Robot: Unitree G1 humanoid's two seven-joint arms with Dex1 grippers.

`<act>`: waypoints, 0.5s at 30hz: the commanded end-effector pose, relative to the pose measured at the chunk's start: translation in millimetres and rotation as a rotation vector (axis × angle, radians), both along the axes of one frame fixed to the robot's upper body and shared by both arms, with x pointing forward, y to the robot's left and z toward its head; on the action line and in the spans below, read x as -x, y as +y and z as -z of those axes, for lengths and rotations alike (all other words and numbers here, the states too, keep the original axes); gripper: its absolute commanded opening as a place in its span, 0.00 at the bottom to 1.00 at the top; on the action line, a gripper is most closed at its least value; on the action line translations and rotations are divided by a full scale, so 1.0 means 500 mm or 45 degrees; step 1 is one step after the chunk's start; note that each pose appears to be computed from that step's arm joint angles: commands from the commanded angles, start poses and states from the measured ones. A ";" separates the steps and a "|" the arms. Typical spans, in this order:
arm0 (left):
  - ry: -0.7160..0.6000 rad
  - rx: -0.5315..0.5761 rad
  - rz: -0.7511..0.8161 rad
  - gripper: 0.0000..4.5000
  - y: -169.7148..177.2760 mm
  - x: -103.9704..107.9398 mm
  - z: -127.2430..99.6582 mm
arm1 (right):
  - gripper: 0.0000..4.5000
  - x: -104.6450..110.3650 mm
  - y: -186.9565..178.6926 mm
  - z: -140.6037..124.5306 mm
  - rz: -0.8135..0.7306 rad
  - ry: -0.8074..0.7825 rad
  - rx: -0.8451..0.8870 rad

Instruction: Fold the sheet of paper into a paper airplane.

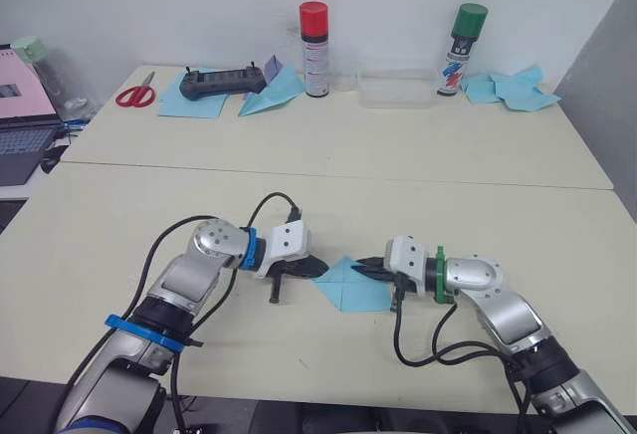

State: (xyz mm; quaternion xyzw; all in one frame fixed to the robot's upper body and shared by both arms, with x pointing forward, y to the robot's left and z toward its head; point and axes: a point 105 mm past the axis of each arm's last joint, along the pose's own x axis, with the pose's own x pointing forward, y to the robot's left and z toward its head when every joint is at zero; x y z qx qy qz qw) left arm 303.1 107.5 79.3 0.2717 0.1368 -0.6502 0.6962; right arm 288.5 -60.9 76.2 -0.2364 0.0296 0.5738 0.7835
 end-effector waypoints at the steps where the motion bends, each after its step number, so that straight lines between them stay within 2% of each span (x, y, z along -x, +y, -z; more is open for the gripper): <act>1: 0.053 -0.087 -0.040 0.00 0.031 0.008 0.026 | 0.00 -0.004 -0.011 0.010 0.027 0.015 0.056; 3: 0.034 -0.056 -0.061 0.00 0.034 0.000 0.010 | 0.00 -0.002 -0.011 0.016 0.030 0.033 0.063; 6: 0.070 0.215 -0.112 0.00 0.006 -0.010 -0.082 | 0.00 -0.002 -0.006 0.018 0.026 0.030 0.062; 8: 0.070 0.277 -0.099 0.00 -0.005 -0.003 -0.112 | 0.00 -0.002 -0.004 0.017 0.023 0.026 0.062; 11: 0.065 0.274 -0.069 0.00 -0.020 0.014 -0.118 | 0.00 -0.003 -0.003 0.015 0.022 0.024 0.058; 15: 0.061 0.173 -0.058 0.00 -0.031 0.036 -0.074 | 0.00 -0.002 -0.001 0.013 0.020 0.023 0.050</act>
